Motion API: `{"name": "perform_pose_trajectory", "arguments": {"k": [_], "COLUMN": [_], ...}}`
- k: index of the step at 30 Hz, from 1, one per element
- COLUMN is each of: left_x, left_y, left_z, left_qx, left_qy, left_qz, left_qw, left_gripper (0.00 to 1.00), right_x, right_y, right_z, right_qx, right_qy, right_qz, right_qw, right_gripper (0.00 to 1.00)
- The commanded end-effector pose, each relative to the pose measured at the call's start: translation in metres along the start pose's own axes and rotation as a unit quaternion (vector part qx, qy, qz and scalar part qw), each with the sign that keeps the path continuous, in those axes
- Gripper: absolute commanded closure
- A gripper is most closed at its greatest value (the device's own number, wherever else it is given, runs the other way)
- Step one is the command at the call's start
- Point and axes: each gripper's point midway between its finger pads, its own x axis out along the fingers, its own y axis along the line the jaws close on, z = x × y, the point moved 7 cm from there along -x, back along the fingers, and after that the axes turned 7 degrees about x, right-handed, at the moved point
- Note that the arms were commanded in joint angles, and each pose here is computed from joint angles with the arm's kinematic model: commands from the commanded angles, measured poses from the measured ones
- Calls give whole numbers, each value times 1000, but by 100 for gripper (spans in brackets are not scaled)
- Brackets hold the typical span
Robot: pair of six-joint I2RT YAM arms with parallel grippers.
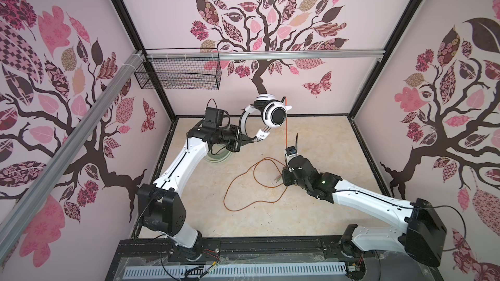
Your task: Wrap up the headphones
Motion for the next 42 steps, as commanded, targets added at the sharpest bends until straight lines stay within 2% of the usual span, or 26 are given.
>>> {"name": "perform_pose_trajectory", "arguments": {"k": [1, 11, 15, 19, 23, 27, 33, 36, 42], "left_x": [-3, 7, 9, 4, -9, -25, -33, -33, -32], "left_y": [-23, -13, -8, -7, -5, -1, 7, 11, 14], "left_z": [-9, -3, 6, 11, 18, 21, 20, 22, 19], "left_qx": [31, 25, 38, 79, 127, 167, 208, 213, 231], "left_qy": [34, 36, 4, -35, -117, -201, -252, -253, -236], "left_qz": [-57, -38, -10, 41, 113, 187, 271, 290, 295], "left_qw": [997, 998, 999, 995, 978, 947, 905, 898, 897], "left_gripper": [100, 100, 100, 100, 100, 100, 100, 100, 100], "right_x": [11, 17, 6, -6, -21, -38, -60, -68, -74], "right_y": [11, 50, 70, 77, 78, 85, 90, 90, 83], "right_z": [5, 16, 17, 17, 20, 31, 59, 72, 84], "right_qx": [-24, -64, -86, -88, -98, -115, -159, -173, -201], "right_qy": [6, 11, 12, 23, 32, 51, 76, 79, 73], "right_qz": [8, 59, 93, 130, 152, 174, 151, 128, 81], "right_qw": [1000, 996, 992, 987, 983, 977, 973, 973, 974], "right_gripper": [100, 100, 100, 100, 100, 100, 100, 100, 100]}}
